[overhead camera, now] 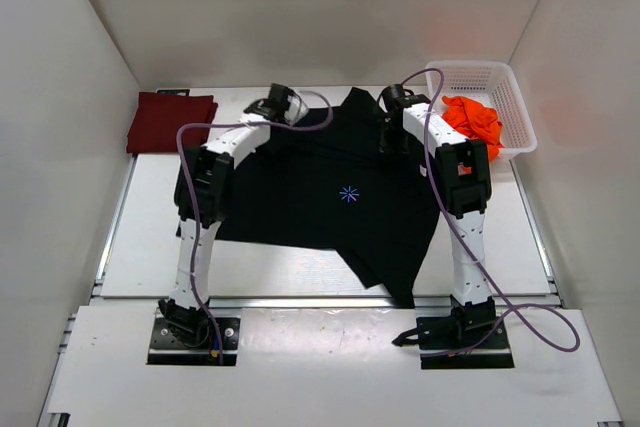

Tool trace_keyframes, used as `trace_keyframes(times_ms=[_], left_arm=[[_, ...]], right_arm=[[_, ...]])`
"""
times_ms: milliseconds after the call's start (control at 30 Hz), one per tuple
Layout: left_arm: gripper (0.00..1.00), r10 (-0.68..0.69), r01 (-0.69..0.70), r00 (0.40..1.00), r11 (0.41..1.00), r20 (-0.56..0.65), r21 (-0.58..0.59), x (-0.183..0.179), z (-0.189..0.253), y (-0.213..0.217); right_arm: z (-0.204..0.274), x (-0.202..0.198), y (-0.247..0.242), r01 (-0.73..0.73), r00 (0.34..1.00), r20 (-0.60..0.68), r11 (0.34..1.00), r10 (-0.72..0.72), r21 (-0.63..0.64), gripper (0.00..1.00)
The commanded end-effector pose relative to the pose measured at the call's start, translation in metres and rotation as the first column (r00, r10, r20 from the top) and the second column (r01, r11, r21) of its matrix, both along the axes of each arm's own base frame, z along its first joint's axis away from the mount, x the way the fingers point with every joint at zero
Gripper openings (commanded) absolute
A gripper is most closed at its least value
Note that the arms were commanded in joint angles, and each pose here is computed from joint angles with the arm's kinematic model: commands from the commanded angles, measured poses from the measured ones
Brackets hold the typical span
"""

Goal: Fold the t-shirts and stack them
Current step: Flatten out the tshirt

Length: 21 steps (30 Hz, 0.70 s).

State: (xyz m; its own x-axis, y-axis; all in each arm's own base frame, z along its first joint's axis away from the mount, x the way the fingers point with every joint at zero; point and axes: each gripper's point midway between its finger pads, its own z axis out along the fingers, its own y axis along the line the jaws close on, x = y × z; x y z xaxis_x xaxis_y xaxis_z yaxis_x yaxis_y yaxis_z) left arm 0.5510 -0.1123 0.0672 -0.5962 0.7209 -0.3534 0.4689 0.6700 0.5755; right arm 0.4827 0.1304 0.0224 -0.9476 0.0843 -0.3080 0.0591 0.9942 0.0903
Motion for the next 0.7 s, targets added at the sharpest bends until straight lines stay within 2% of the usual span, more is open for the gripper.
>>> trace_keyframes(times_ms=[0, 33, 100, 133, 167, 200, 267, 300, 333, 367, 400, 467, 500, 567, 600, 667], left_arm=[[0.95, -0.29, 0.284, 0.943, 0.957, -0.165, -0.061, -0.072, -0.001, -0.06], [0.93, -0.319, 0.304, 0.906, 0.948, -0.277, -0.097, -0.098, -0.01, -0.063], [0.88, -0.437, 0.318, 0.803, 0.89, -0.407, -0.327, -0.136, -0.014, -0.088], [0.84, -0.444, 0.294, 0.779, 0.882, -0.442, -0.369, -0.143, -0.008, -0.086], [0.82, -0.425, 0.24, 0.785, 0.88, -0.451, -0.411, -0.144, -0.004, -0.083], [0.83, -0.364, 0.165, 0.827, 0.886, -0.428, -0.433, -0.129, 0.004, -0.077], [0.83, -0.202, 0.035, 0.935, 0.87, -0.291, -0.493, -0.078, 0.038, -0.062], [0.83, -0.029, -0.117, 0.965, 0.845, -0.262, -0.521, -0.056, 0.048, -0.032], [0.83, 0.095, -0.176, 0.981, 0.808, -0.17, -0.562, -0.024, 0.07, 0.002], [0.83, 0.209, -0.245, 0.969, 0.745, -0.132, -0.621, -0.006, 0.083, 0.015], [0.84, 0.312, -0.306, 0.945, 0.729, -0.101, -0.612, 0.004, 0.087, 0.047], [0.88, 0.38, -0.354, 0.924, 0.816, -0.038, -0.457, 0.008, 0.073, 0.083], [0.89, 0.366, -0.356, 0.929, 0.84, -0.058, -0.409, 0.002, 0.066, 0.089], [0.93, 0.34, -0.392, 0.919, 0.834, -0.198, -0.387, -0.019, 0.028, 0.091], [0.95, 0.314, -0.4, 0.912, 0.818, -0.262, -0.412, -0.027, 0.018, 0.088], [0.96, 0.273, -0.422, 0.888, 0.806, -0.37, -0.415, -0.042, -0.01, 0.082]], right_arm=[[0.014, -0.004, -0.004, -0.008, 1.0, 0.008, 1.0, 0.008, -0.008, 0.01], [0.014, -0.003, -0.006, -0.005, 1.0, 0.01, 1.0, 0.005, -0.003, 0.01], [0.015, -0.005, -0.009, 0.001, 1.0, 0.004, 1.0, -0.001, -0.005, 0.01], [0.017, -0.005, -0.01, 0.005, 1.0, 0.005, 1.0, -0.005, -0.001, 0.01], [0.015, -0.005, -0.012, 0.004, 1.0, 0.007, 1.0, -0.004, -0.009, 0.01], [0.02, -0.004, -0.012, 0.011, 1.0, 0.016, 1.0, -0.011, 0.001, 0.01], [0.023, -0.006, -0.014, 0.014, 1.0, 0.017, 1.0, -0.014, 0.002, 0.01], [0.027, -0.006, -0.013, 0.001, 1.0, 0.025, 1.0, -0.001, -0.001, 0.01], [0.033, -0.006, -0.013, -0.001, 0.999, 0.037, 1.0, 0.001, 0.002, 0.01], [0.038, -0.008, -0.006, -0.023, 0.999, 0.042, 0.999, 0.022, 0.033, 0.01], [0.041, -0.01, -0.005, -0.03, 0.999, 0.043, 0.999, 0.028, 0.041, 0.01], [0.048, -0.013, -0.001, -0.042, 0.997, 0.06, 0.998, 0.039, 0.046, 0.01], [0.049, -0.015, -0.001, -0.048, 0.997, 0.062, 0.998, 0.046, 0.042, 0.01], [0.056, -0.02, -0.001, -0.056, 0.996, 0.072, 0.998, 0.053, 0.041, 0.02], [0.055, -0.021, -0.002, -0.055, 0.996, 0.072, 0.998, 0.052, 0.043, 0.03], [0.057, -0.028, -0.002, -0.06, 0.996, 0.07, 0.998, 0.057, 0.036, 0.03]])
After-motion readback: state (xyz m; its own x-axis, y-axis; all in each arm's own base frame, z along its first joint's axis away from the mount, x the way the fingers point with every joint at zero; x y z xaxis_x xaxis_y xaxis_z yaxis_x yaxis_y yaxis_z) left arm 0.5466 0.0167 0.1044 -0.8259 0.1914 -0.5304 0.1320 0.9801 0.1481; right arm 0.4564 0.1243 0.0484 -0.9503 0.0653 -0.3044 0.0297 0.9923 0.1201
